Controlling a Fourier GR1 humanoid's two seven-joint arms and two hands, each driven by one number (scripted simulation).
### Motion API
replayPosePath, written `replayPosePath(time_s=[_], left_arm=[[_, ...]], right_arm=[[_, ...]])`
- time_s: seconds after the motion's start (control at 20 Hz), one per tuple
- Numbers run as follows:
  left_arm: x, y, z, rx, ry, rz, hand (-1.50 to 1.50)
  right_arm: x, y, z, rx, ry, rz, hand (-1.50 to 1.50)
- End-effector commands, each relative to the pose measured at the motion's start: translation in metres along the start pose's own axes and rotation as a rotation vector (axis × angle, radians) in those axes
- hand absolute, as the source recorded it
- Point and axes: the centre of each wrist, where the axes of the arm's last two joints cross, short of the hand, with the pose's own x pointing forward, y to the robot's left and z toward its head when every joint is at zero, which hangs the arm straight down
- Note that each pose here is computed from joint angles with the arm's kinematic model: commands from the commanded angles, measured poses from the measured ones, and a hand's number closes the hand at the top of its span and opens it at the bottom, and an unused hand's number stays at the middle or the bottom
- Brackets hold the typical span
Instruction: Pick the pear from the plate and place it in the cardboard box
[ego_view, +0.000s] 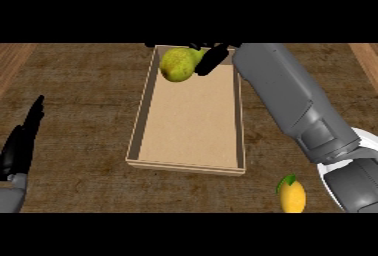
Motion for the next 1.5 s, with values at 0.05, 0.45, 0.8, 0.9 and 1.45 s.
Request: replayPosePath(time_s=[0.05, 0.45, 0.8, 0.9, 1.45], left_arm=[[-0.001, 0.001, -0.003, -0.018, 0.003, 0.008, 0.0], [0.007, -0.014, -0.009, -0.033, -0.042, 0.004, 0.0], [0.019, -0.013, -0.013, -0.07, -0.057, 0.0, 0.0], [0.024, -0.017, -0.017, -0.071, -0.053, 0.006, 0.0], [0.021, -0.016, -0.017, -0.071, -0.052, 0.007, 0.0]], right_arm=[[0.022, 0.039, -0.035, 0.021, 0.049, -0.01, 1.5], [0.005, 0.065, -0.029, -0.032, 0.187, 0.046, 1.5], [-0.013, 0.083, -0.012, 0.057, 0.287, -0.076, -1.5], [-0.012, 0.084, -0.012, 0.018, 0.268, -0.11, -1.5], [-0.003, 0.063, -0.021, -0.27, 0.121, -0.355, -1.5]])
